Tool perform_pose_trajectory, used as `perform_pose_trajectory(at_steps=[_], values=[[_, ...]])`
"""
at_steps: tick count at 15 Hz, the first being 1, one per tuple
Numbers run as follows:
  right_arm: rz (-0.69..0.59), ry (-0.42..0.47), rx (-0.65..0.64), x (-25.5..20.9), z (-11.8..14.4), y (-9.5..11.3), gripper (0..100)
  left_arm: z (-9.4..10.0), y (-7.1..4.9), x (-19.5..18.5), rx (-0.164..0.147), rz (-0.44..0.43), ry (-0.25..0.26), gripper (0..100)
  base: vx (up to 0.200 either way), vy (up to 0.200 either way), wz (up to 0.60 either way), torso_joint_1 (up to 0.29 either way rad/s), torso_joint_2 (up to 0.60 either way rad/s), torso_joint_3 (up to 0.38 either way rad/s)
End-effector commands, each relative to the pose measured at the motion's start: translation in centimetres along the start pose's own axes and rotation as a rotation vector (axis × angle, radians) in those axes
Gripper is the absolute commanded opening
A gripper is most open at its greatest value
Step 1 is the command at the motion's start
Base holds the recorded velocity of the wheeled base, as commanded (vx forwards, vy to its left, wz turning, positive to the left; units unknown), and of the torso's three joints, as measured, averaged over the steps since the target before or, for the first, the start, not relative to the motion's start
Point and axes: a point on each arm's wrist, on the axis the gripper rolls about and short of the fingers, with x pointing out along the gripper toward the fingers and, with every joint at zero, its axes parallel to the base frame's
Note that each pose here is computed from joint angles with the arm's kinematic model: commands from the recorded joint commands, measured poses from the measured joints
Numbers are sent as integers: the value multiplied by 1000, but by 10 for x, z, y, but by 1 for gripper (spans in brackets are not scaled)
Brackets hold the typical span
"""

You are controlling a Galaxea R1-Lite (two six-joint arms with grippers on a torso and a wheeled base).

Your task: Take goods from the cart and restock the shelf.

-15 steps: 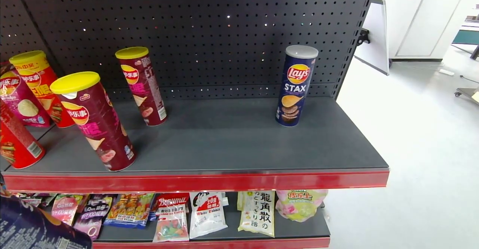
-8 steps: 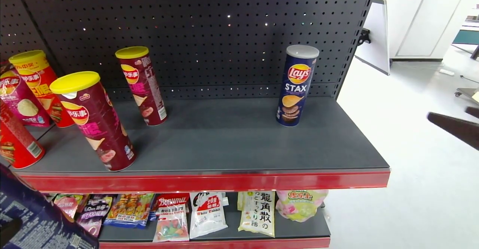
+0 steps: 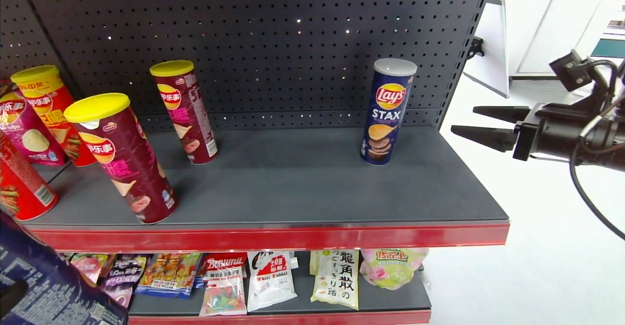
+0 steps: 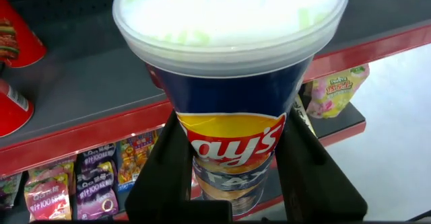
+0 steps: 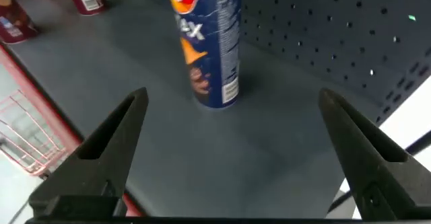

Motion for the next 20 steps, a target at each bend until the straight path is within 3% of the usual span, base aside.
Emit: perform_pose_trajectory(at_steps=[1, 7, 20], values=[[61, 23, 17, 38, -19, -32, 100, -3, 0, -1, -3, -4, 22, 0, 0, 0, 0, 0, 0, 0], [111, -2, -1, 66, -16, -45, 100, -3, 0, -1, 1, 2, 27, 0, 0, 0, 0, 0, 0, 0], [226, -28, -38, 117, -6, -14, 100, -5, -1, -5, 8, 3, 14, 0, 0, 0, 0, 0, 0, 0]])
